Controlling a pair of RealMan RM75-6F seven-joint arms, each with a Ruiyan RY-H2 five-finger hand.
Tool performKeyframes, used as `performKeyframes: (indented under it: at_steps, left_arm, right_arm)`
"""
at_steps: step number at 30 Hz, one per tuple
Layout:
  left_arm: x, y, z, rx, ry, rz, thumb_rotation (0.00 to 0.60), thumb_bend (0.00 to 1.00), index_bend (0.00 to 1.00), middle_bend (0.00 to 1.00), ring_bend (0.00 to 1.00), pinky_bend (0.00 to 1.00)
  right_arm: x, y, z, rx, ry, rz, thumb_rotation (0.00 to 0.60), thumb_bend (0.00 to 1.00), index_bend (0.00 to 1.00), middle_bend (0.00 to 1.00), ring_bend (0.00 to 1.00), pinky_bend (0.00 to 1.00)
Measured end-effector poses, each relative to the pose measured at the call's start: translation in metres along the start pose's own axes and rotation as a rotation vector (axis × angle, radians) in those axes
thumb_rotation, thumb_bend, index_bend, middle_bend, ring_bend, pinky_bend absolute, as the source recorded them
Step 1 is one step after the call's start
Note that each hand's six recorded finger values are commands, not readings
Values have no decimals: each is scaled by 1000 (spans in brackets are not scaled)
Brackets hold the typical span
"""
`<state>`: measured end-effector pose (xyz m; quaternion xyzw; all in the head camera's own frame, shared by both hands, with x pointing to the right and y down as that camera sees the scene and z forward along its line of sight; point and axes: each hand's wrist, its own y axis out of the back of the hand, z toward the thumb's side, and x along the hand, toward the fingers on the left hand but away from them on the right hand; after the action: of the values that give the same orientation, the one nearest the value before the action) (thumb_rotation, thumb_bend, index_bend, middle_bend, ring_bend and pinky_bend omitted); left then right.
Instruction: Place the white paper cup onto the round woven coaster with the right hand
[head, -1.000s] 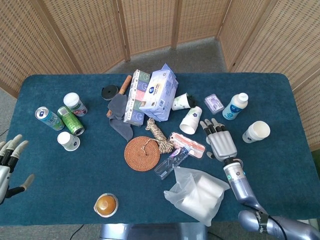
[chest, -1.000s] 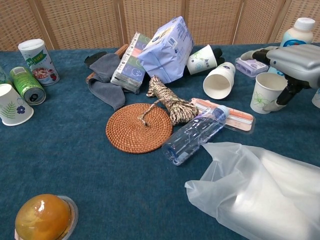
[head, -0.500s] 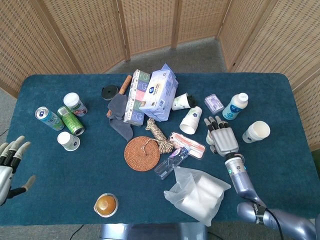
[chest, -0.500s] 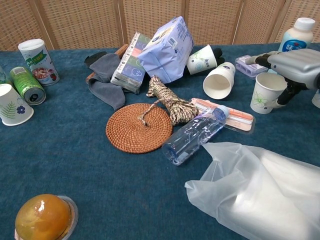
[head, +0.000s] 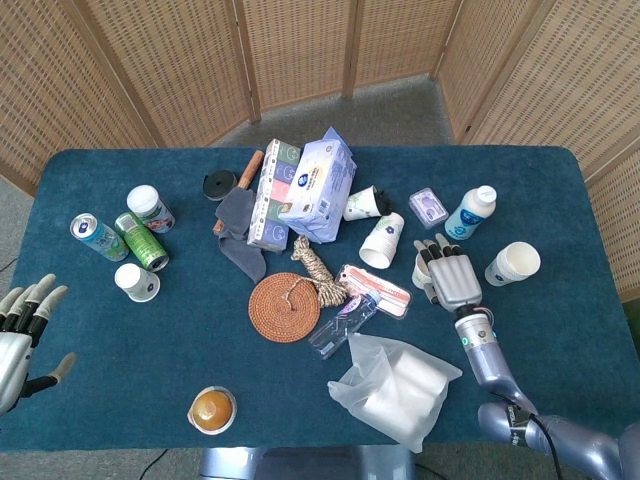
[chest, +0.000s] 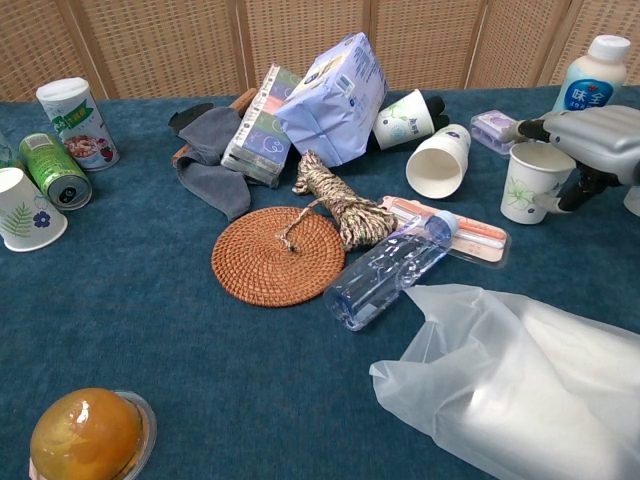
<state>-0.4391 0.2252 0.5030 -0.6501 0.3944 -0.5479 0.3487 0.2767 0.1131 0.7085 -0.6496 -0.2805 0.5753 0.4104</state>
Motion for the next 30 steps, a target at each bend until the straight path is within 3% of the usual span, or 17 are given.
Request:
performKeyframes:
  at_steps: [15,22,30]
  left_arm:
    - [0,-2,1,-3,1,-8,600,350,0,0,0,0]
    - [0,-1,1,-6,1,-5,600,349,0,0,0,0]
    - [-1,-1,1,-8,4,-5,600,350,0,0,0,0]
  right_arm:
    - [10,4,-8,-47,13,-54,600,458,253,366,226,316]
    - [18,27,2,-76,47,-109,600,482,253,366,226,316]
    - [32,60,42,-159,122,-151,600,509,246,359,226,316]
